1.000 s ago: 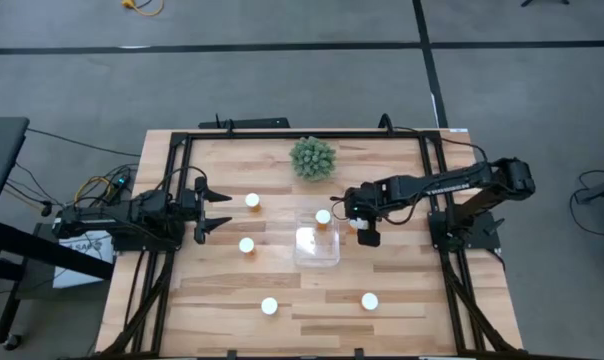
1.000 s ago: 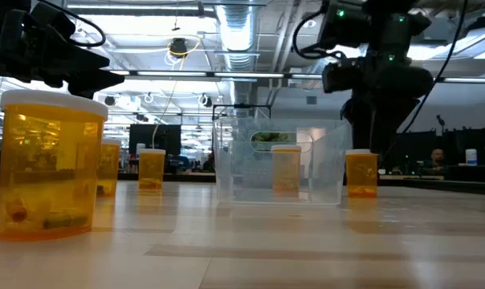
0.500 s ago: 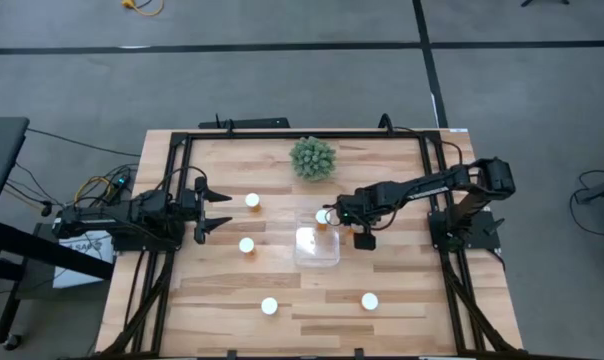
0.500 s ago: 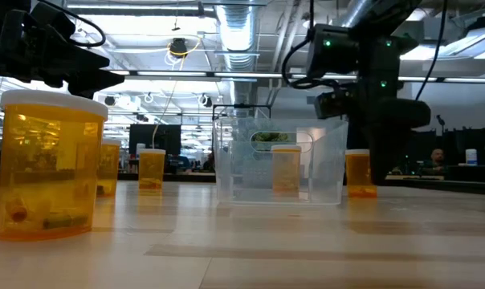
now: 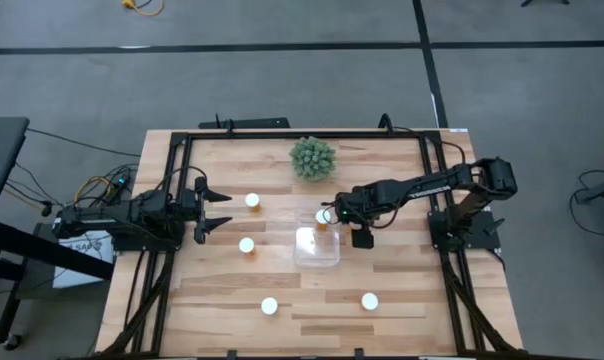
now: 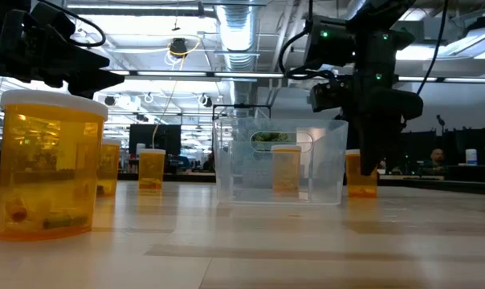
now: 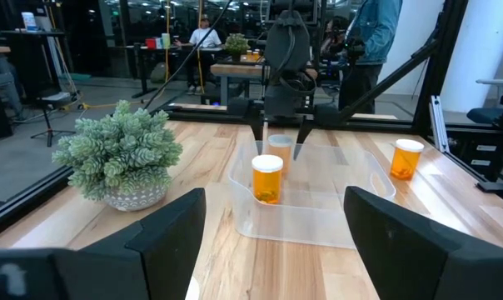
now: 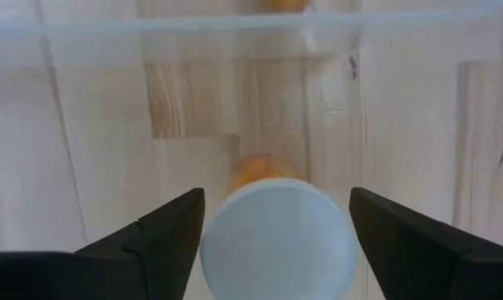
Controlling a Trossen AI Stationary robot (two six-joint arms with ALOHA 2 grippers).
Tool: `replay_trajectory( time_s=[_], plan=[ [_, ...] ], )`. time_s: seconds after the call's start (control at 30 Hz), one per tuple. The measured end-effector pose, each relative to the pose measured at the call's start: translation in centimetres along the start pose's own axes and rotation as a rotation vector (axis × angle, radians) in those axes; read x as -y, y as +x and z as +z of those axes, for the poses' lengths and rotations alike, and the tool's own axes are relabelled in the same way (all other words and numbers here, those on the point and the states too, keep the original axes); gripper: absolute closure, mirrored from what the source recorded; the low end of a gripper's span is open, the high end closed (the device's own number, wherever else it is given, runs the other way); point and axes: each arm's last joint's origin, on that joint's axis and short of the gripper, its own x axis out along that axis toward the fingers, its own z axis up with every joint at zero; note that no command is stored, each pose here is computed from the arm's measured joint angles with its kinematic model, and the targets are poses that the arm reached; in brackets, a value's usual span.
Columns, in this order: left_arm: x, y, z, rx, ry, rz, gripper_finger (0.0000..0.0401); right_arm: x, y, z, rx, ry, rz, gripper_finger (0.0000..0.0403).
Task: Pick and place pill bottles into a basket
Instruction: Put the orange pill bottle into the transparent bin
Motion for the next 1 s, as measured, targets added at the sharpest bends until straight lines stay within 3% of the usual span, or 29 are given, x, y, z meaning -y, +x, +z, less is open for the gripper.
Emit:
replay_trajectory(
  time_s=[0.53,0.73,1.0],
  plan=[
    [0.0,0.0,0.0,0.0,0.0,0.0,0.0124,0.0,-0.1,-0.2,-0.032,-0.001,0.001,0.0242],
    [0.0,0.0,0.0,0.0,0.0,0.0,0.0124,0.0,-1.6,0.9,-0.014,-0.018,0.001,0.0226],
    [0.0,0.0,0.0,0.0,0.0,0.0,0.0124,0.1,-5.7,2.1,0.023,-0.042,-0.001,0.0235]
  ],
)
